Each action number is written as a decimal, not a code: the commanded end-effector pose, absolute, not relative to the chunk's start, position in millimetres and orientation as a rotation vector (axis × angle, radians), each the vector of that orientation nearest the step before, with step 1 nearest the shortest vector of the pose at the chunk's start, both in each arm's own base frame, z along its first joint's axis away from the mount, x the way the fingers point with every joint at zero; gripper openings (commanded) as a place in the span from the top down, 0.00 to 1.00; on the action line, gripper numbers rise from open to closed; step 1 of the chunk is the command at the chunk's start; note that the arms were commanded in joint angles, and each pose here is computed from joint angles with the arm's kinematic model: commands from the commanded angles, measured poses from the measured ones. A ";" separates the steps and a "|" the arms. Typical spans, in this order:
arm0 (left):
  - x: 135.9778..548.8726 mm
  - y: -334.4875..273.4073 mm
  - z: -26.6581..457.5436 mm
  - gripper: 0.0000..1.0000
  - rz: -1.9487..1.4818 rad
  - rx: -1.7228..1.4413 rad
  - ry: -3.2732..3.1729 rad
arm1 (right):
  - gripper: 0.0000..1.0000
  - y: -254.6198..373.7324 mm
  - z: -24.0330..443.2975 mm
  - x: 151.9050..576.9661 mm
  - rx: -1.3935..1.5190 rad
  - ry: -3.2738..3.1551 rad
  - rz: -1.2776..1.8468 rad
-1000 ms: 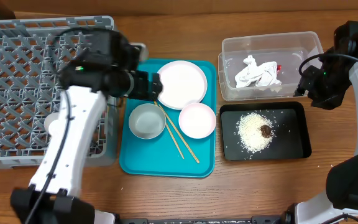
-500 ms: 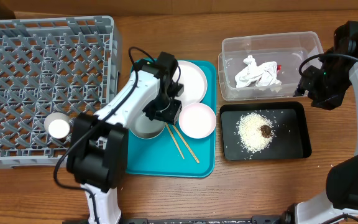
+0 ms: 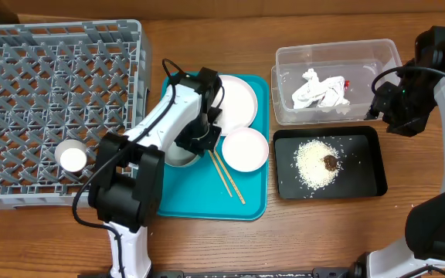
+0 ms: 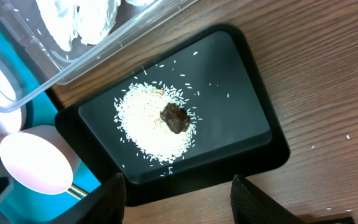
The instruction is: Sort waste into correct bins and load items into the dishwasher
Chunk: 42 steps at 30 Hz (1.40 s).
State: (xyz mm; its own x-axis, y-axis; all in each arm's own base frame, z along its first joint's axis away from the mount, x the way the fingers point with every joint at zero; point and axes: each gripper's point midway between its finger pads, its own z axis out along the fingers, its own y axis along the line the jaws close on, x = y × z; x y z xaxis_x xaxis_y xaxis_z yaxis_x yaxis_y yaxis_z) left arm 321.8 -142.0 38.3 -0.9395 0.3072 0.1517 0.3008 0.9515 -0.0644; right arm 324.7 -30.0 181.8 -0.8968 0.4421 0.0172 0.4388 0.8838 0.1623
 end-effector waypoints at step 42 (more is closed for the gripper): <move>438.2 53.3 200.9 0.96 2.020 -0.309 -3.274 | 0.44 -31.8 195.6 322.0 0.700 2.988 0.243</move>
